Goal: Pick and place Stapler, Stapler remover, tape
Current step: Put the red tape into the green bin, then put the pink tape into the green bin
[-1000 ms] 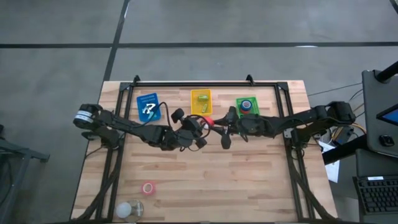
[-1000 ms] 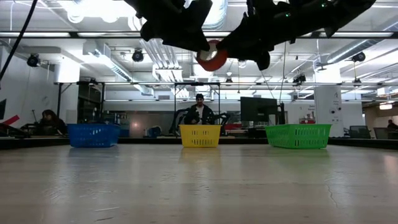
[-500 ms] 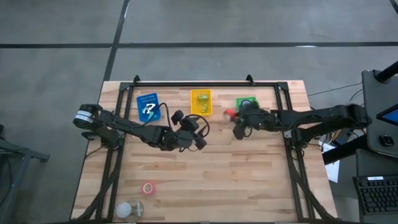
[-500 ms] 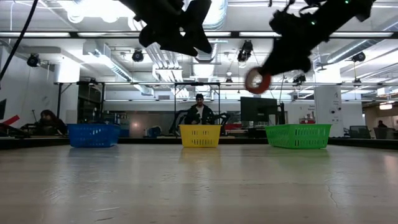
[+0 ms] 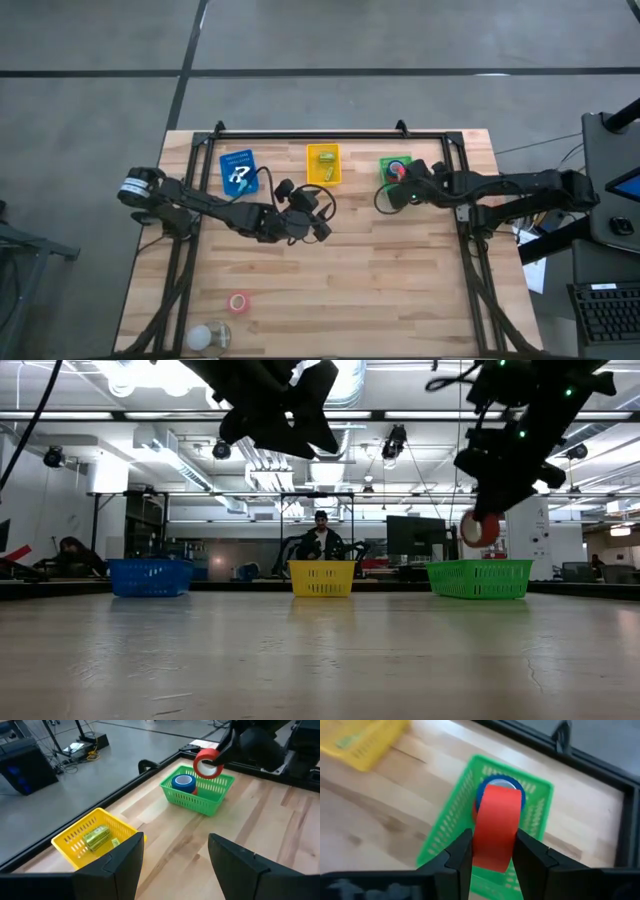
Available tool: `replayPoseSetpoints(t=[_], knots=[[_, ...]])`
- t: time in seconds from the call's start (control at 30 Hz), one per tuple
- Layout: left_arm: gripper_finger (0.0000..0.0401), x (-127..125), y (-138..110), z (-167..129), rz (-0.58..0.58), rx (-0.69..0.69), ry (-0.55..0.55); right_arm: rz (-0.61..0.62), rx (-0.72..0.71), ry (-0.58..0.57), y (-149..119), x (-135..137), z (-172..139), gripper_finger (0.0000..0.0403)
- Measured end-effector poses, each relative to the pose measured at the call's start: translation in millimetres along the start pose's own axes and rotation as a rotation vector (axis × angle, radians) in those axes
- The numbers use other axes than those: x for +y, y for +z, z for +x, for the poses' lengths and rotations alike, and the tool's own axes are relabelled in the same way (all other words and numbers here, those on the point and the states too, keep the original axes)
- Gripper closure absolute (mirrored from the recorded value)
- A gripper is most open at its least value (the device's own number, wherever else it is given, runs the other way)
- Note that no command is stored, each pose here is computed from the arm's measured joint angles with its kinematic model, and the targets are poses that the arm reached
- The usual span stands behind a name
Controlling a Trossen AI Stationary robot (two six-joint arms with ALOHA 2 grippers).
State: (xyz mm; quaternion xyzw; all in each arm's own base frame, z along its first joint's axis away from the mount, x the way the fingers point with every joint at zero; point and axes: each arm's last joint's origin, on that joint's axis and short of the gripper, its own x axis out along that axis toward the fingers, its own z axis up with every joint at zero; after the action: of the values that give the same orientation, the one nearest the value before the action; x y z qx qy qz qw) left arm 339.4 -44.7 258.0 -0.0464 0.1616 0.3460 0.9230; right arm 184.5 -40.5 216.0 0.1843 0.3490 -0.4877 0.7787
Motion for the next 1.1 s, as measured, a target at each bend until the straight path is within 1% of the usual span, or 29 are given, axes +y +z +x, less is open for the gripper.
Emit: replayPoseSetpoints(t=[0.1, 0.3, 0.43, 0.6, 0.7, 0.9, 1.03, 1.1], knots=[[0.0176, 0.0, 0.1, 0.0, -0.001, -0.001, 0.000, -0.004, 0.034, -0.045, -2.9, -0.1, 9.0, 0.0291], [0.0176, 0.0, 0.1, 0.0, -0.001, -0.001, 0.000, -0.035, 0.094, -0.113, -7.9, 3.8, 27.2, 0.0278], [0.0176, -0.5, -0.1, -0.3, -0.007, 0.003, -0.009, -0.056, 0.132, -0.158, -10.9, 5.5, 39.3, 0.0280], [0.0176, -0.7, -0.2, -0.3, -0.010, 0.006, -0.017, -0.107, 0.177, -0.175, -15.8, 8.9, 48.2, 0.0288], [0.0176, -0.7, -0.2, -0.3, -0.009, 0.006, -0.017, -0.117, 0.186, -0.182, -17.4, 10.3, 51.2, 0.0287], [0.0176, -0.7, -0.4, -0.3, -0.010, 0.006, -0.017, -0.121, 0.190, -0.180, -17.8, 10.7, 51.9, 0.0260], [0.0176, -0.7, -1.0, -0.2, -0.008, 0.011, -0.021, -0.150, 0.179, -0.172, -16.2, 9.7, 49.2, 0.0237], [0.0176, -1.1, -2.0, -0.3, 0.001, 0.027, -0.045, -0.172, 0.178, -0.169, -15.6, 9.0, 47.9, 0.0223]])
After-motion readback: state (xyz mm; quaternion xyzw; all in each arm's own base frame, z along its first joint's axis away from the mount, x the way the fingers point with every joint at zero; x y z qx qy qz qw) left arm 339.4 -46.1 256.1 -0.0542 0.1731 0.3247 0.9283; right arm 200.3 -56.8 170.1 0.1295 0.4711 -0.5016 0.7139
